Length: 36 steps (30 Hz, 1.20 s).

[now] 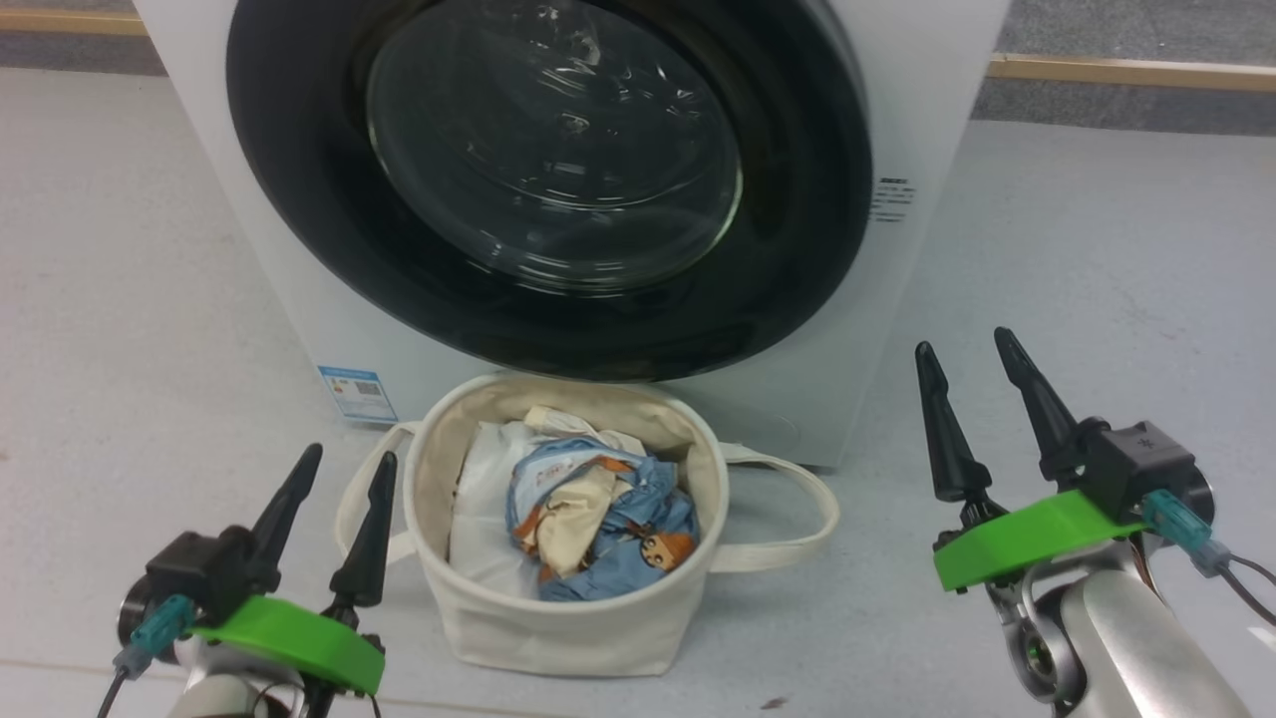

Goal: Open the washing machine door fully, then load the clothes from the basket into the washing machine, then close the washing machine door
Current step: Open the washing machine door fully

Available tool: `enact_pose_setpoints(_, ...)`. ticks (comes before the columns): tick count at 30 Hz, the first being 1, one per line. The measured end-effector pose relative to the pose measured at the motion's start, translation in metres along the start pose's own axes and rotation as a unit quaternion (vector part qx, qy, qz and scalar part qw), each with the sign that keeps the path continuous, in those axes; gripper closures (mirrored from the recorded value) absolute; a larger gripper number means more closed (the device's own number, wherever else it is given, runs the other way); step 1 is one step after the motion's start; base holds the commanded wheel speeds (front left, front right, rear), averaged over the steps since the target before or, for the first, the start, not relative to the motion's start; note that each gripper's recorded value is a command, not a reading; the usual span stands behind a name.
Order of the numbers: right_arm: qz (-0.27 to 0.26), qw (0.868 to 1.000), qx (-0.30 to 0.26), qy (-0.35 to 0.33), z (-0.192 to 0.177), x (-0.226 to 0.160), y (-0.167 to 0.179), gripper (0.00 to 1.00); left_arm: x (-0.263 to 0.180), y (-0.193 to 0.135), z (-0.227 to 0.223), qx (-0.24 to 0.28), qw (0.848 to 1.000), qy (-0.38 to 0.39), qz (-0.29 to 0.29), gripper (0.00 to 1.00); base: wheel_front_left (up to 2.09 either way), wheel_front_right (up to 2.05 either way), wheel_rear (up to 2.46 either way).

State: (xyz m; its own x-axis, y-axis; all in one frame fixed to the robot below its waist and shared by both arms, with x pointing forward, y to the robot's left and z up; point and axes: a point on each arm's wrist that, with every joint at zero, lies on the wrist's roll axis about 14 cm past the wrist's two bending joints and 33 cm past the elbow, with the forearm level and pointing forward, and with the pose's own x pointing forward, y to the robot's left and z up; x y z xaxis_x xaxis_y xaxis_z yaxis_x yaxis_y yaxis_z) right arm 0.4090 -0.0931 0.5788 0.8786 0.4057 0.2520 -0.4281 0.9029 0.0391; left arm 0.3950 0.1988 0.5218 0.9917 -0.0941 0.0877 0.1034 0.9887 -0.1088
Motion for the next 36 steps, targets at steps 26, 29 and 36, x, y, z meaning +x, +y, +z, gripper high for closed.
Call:
enact_pose_setpoints(26, -0.068, 0.996, 0.059, 0.012, -0.016, -0.007, -0.027, 0.0, 0.002, -0.009, 0.002, -0.005, 1.0, -0.003, -0.014, 0.0, 0.33, 0.35, -0.68)
enact_pose_setpoints(29, -0.081, 0.994, 0.065, 0.028, -0.027, -0.011, -0.033, 0.0, 0.003, -0.009, 0.003, -0.005, 1.0, -0.005, -0.014, 0.0, 0.0, 0.0, 0.0)
enact_pose_setpoints(36, -0.101, 0.992, 0.06, 0.036, -0.033, -0.013, -0.045, 0.0, 0.003, -0.004, 0.003, -0.006, 1.0, -0.006, -0.006, 0.0, 0.0, 0.0, 0.0)
